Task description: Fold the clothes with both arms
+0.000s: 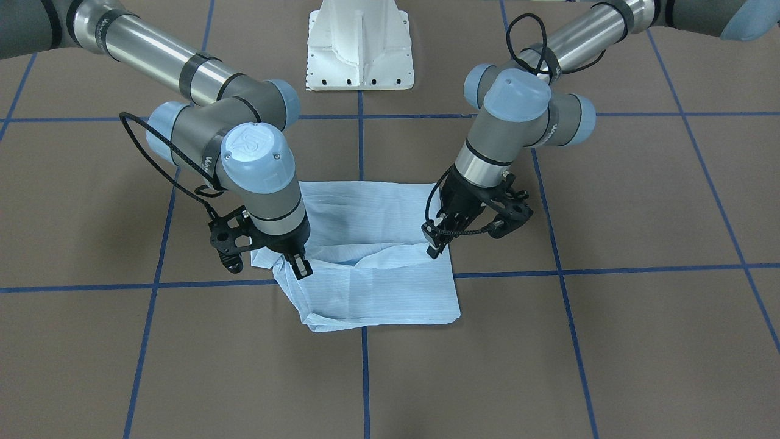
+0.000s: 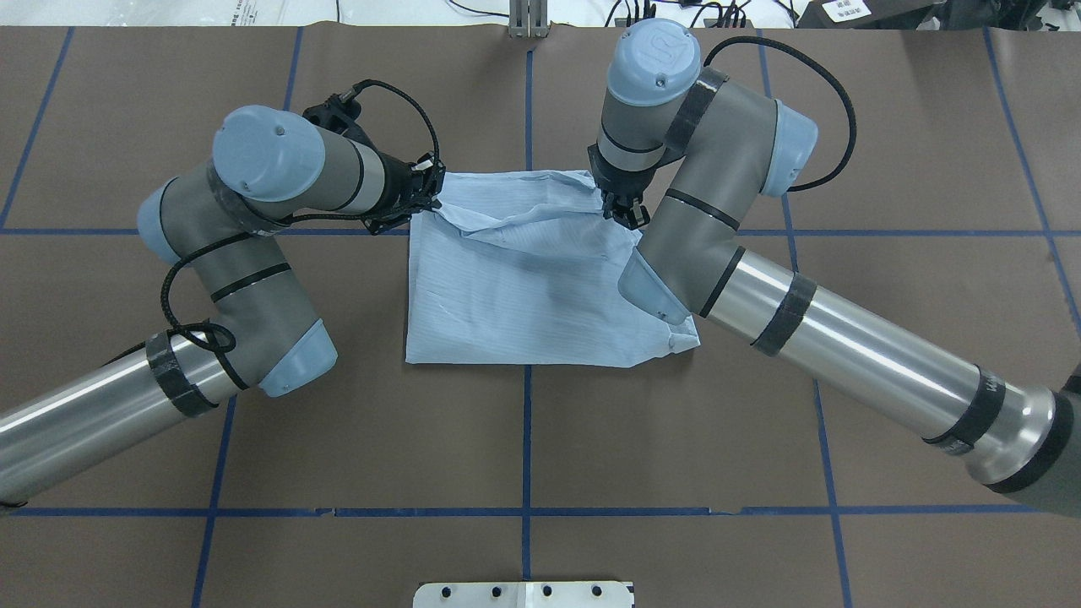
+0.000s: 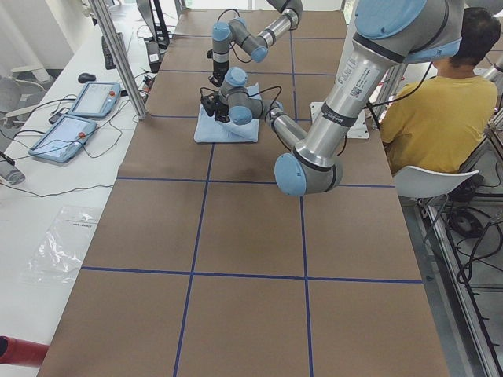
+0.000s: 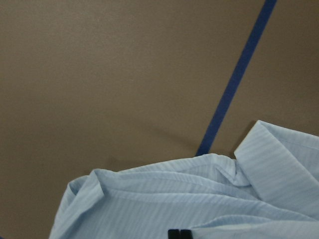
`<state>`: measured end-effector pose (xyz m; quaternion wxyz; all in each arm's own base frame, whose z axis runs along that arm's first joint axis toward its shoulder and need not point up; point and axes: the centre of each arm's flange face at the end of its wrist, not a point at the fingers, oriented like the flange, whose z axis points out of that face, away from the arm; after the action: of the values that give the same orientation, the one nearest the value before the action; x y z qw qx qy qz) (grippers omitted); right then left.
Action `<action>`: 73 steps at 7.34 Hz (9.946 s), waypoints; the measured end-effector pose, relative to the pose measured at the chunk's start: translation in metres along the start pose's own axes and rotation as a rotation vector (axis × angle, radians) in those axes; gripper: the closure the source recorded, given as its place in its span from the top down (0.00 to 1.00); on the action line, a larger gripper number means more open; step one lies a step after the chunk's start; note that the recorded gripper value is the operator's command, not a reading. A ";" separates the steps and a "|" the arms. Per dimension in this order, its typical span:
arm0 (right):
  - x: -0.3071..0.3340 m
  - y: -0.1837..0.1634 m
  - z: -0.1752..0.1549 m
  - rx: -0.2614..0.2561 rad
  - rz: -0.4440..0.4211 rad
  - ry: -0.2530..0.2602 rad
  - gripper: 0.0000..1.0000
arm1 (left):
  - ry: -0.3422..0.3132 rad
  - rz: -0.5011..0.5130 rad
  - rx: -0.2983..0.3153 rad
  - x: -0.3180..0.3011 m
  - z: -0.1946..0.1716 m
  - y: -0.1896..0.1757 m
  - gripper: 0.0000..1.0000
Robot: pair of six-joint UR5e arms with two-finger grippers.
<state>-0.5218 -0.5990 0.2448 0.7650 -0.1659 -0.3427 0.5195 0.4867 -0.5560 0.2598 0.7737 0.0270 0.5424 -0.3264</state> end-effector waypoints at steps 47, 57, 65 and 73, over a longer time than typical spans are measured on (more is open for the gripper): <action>0.407 -0.536 -0.148 -0.066 -1.171 0.090 1.00 | -0.328 0.968 -0.129 -0.444 -0.355 -0.327 1.00; 0.407 -0.535 -0.148 -0.071 -1.168 0.085 1.00 | -0.374 0.858 -0.199 -0.472 -0.356 -0.320 1.00; 0.407 -0.536 -0.147 -0.069 -1.167 0.089 1.00 | -0.368 0.868 -0.193 -0.468 -0.357 -0.320 1.00; 0.408 -0.536 -0.147 -0.071 -1.165 0.089 1.00 | -0.363 0.881 -0.185 -0.459 -0.357 -0.323 1.00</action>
<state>0.0376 -0.4310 0.6109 0.9321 0.0029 -0.3622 -0.0060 -0.0700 -0.4505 0.6075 0.9195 0.1278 0.3626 0.0823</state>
